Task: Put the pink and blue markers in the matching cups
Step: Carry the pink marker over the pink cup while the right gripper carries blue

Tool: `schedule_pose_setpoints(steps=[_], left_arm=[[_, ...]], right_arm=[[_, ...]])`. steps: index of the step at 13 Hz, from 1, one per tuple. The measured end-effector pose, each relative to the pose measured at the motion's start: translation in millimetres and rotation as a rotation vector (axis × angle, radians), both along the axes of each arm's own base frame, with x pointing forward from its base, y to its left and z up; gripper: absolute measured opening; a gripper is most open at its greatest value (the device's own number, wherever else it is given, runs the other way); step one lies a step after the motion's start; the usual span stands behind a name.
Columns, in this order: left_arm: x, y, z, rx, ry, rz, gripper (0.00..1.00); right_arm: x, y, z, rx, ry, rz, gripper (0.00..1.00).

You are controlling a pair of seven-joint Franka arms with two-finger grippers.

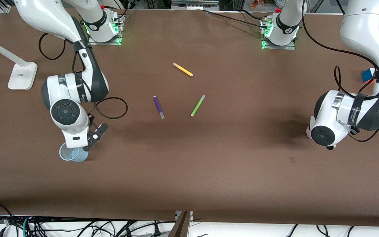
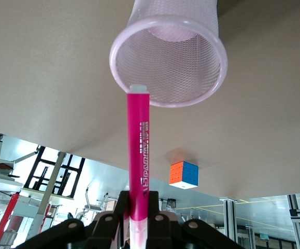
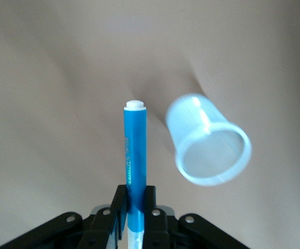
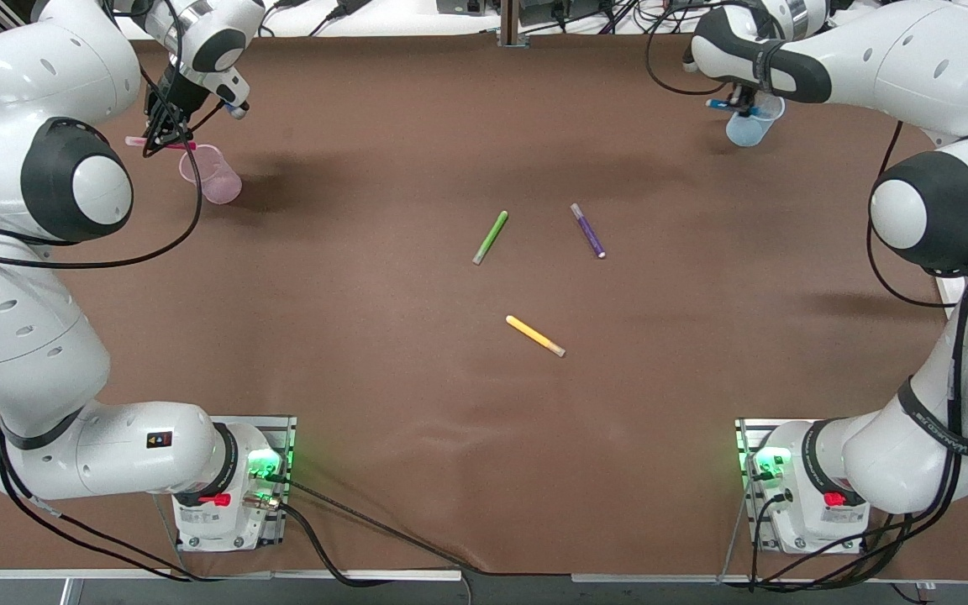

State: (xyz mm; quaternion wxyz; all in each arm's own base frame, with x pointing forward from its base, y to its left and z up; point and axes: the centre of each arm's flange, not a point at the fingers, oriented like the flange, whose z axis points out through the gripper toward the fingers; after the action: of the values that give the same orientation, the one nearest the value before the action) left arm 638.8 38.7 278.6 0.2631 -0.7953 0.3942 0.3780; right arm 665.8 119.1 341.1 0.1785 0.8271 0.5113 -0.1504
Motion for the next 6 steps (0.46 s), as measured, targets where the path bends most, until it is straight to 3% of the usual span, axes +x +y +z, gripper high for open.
schedule_pose_setpoints(steps=[3,6], left_arm=[[0.4,0.6,-14.6,0.021,0.022,-0.02,0.17],[-1.1,-4.7,-29.9,0.017,0.045,-0.029,0.17]], right_arm=[[9.4,-37.9,9.0,-0.175,0.074,0.192,0.17],[20.3,-64.3,-1.0,-0.267,0.13,0.335,0.17]])
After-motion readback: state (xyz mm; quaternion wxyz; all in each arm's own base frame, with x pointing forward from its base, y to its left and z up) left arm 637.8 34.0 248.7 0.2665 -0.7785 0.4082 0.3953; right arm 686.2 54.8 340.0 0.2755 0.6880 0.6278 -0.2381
